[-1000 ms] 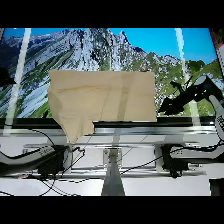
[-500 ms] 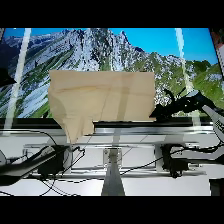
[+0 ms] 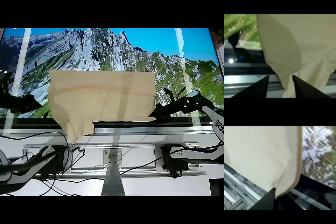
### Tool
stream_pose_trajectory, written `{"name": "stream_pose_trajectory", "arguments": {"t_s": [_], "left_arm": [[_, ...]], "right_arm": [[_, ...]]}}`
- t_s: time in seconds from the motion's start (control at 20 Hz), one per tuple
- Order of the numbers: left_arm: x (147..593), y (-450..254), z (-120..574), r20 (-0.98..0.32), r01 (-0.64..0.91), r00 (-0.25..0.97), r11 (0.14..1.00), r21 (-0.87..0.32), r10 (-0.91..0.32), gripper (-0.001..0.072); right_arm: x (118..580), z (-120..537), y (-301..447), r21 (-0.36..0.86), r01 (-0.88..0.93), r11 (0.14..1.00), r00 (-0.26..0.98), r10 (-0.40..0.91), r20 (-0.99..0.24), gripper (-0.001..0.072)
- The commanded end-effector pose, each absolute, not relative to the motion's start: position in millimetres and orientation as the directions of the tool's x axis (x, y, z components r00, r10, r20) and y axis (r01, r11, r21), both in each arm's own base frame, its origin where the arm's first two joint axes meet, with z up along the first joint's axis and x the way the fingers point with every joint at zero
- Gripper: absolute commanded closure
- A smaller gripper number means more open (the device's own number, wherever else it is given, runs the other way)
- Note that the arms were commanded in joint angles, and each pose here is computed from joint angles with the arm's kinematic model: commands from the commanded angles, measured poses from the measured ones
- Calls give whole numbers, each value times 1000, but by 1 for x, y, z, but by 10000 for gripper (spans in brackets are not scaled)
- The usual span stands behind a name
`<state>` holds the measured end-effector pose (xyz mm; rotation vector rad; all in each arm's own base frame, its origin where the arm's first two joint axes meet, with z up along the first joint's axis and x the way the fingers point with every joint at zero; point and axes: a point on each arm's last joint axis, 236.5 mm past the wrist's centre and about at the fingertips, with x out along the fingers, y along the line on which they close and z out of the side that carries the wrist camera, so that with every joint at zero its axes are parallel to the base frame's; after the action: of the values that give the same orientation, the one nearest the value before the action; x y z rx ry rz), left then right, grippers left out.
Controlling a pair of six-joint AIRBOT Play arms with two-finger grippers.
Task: Fold the clothes and pants, and hang the long-sleeved shirts on hangers.
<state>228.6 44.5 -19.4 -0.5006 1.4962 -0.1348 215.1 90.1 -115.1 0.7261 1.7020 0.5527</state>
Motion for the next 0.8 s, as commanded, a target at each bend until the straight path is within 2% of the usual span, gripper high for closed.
{"name": "stream_pose_trajectory", "arguments": {"t_s": [0.0,0.2,0.35,0.5,0.55,0.6,0.65,0.75], "left_arm": [[183,10,-64,-873,-293,-27,839,-459,-487,278],[151,-9,-108,-862,-350,-68,821,-451,-502,279],[162,-13,-119,-865,-338,7,813,-474,-501,283],[161,-23,-118,-855,-278,-8,822,-497,-519,285],[160,-26,-118,-854,-235,-19,833,-501,-520,326],[161,-28,-119,-857,-191,-24,844,-502,-515,480],[164,-29,-121,-864,-169,-20,853,-493,-503,673],[170,-29,-118,-868,-137,-14,861,-489,-496,690]], "right_arm": [[220,-115,91,697,178,695,-141,719,-681,701],[222,-113,94,706,185,683,-132,729,-671,701],[221,-109,97,721,192,666,-135,745,-653,701],[222,-108,98,724,194,662,-130,749,-650,701],[224,-108,98,726,196,659,-124,751,-649,701],[226,-107,99,728,194,658,-119,752,-648,701],[229,-106,98,729,189,658,-113,752,-650,702],[237,-102,96,730,171,662,-99,749,-656,702]]}}
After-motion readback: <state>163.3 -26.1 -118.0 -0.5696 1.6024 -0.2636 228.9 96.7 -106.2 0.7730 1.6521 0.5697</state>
